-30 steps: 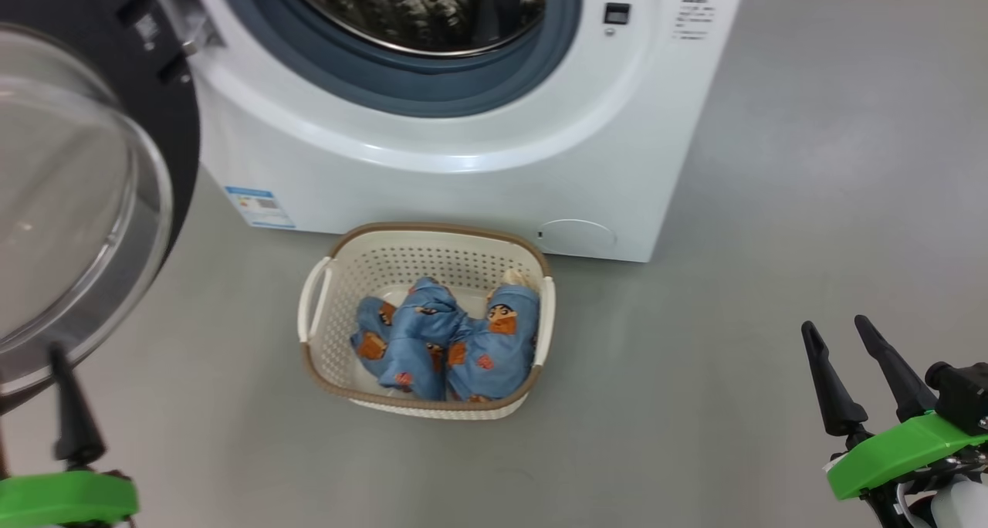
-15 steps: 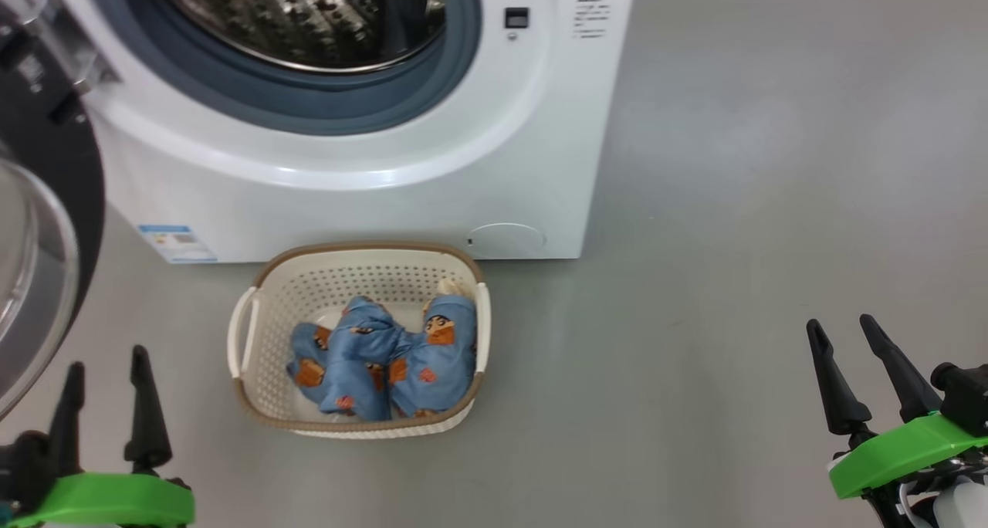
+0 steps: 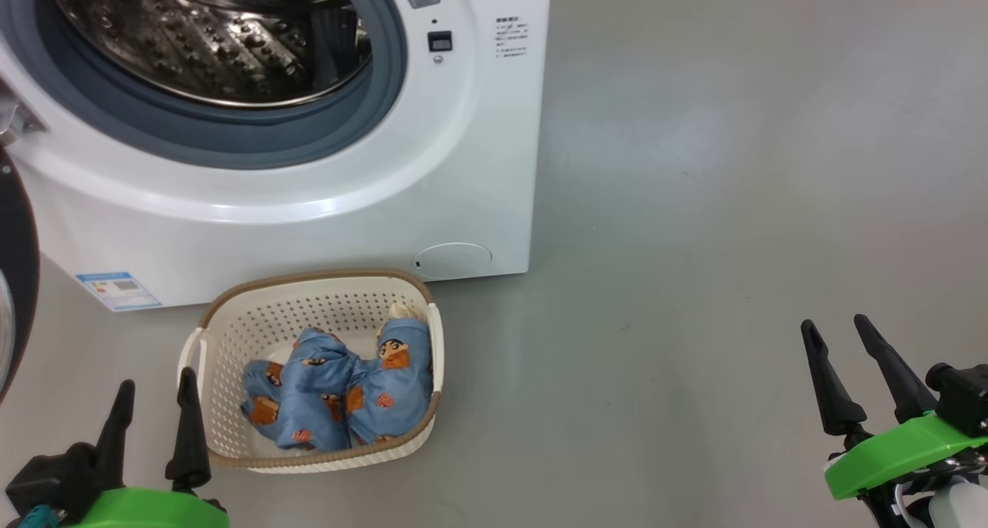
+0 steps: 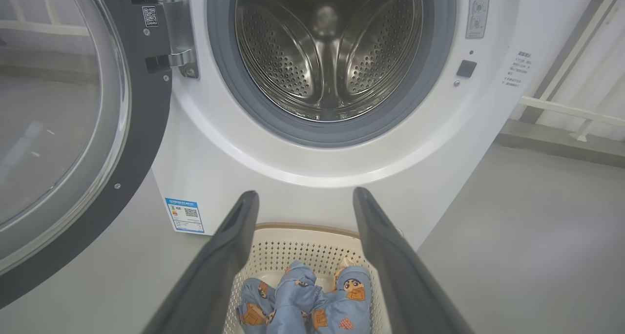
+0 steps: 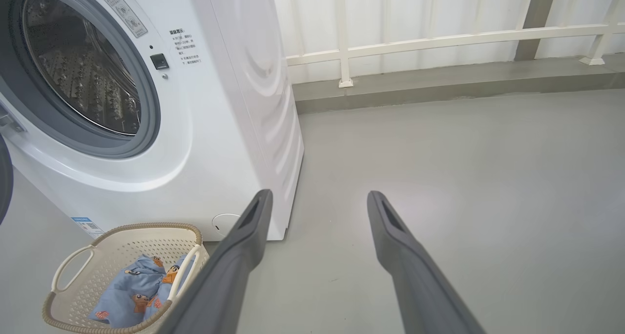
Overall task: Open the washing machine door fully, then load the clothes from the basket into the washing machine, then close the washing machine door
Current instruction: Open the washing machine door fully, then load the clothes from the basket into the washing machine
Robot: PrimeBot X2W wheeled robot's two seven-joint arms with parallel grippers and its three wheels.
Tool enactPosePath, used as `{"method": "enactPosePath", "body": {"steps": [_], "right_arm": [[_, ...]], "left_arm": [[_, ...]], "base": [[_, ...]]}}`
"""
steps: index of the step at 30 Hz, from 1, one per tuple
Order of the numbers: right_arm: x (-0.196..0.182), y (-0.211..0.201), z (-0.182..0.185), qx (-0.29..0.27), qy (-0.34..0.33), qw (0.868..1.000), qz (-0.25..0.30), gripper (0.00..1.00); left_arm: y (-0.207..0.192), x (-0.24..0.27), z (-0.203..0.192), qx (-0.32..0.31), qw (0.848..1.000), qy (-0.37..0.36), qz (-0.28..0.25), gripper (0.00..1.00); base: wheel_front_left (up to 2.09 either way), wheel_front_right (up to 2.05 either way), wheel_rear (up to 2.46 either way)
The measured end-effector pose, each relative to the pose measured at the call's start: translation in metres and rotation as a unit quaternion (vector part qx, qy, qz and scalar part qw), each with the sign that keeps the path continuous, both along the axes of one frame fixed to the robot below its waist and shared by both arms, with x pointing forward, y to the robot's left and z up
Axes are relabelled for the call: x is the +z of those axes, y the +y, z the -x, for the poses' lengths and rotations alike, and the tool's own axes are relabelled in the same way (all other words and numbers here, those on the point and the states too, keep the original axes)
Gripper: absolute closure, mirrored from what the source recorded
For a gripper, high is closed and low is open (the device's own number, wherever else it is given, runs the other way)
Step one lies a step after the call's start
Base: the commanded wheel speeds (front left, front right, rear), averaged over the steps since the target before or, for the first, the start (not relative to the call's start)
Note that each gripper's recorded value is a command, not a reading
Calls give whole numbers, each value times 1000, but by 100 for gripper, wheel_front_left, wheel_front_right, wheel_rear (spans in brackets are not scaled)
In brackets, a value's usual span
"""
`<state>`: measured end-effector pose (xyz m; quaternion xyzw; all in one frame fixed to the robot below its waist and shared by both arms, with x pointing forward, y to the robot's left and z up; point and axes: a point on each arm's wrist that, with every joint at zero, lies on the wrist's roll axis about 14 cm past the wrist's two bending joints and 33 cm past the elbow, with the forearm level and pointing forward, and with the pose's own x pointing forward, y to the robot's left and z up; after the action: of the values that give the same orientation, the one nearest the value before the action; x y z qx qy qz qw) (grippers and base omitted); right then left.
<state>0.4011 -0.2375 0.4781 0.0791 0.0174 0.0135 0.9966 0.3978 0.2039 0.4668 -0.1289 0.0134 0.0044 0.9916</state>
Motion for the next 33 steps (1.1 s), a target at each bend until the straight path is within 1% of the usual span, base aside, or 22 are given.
{"method": "enactPosePath", "body": {"steps": [12,25,33], "right_arm": [[3,-9,6,-16,-4,1000,-2,0],[-2,-6,2,-14,2,1000,-5,0],[-5,-3,0,-10,5,1000,-7,0]], "left_arm": [[-9,2,-4,-18,1000,-2,-4,0],[-7,-1,-4,-17,1000,1,-6,0],[-6,-2,-3,-14,1000,2,7,0]], "base": [[0,0,0],[0,0,0],[2,-7,5]]}}
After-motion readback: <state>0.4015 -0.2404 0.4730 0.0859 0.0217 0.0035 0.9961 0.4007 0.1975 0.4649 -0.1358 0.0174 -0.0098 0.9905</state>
